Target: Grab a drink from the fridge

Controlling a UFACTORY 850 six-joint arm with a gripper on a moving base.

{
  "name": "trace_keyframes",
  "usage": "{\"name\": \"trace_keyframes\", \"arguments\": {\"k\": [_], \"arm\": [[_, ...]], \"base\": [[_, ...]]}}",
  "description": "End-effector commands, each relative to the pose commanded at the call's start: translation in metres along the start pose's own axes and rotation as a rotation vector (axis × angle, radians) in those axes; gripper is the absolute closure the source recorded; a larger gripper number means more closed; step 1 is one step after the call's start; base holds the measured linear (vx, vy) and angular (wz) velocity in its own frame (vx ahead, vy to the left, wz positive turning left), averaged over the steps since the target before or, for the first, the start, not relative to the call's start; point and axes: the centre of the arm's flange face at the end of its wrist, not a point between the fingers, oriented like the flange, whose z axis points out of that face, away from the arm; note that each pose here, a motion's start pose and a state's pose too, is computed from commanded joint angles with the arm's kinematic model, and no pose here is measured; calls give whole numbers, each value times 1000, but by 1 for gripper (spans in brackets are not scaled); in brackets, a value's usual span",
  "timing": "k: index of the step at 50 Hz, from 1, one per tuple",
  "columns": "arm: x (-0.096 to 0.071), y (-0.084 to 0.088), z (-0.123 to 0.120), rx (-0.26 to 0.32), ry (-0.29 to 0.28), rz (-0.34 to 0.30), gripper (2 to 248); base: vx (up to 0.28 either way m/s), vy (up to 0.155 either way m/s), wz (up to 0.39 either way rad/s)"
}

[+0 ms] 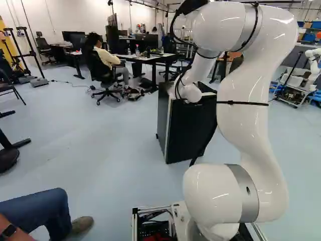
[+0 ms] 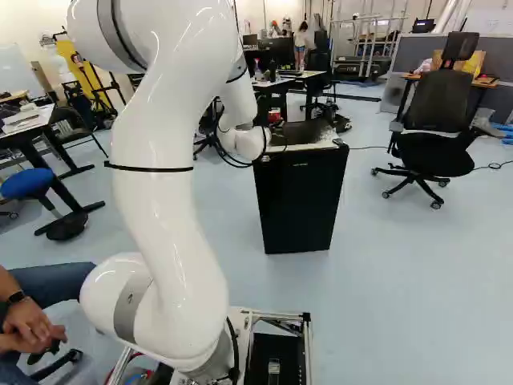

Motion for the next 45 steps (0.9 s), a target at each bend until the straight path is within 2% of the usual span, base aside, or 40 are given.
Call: {"name": "trace_keyframes", "arguments": {"k": [23, 45], "arm": [[5, -12, -41, 20, -30, -2, 153], [5, -26, -102, 49, -74, -5, 153]], "base": [[0, 0, 0], [0, 0, 0]]}}
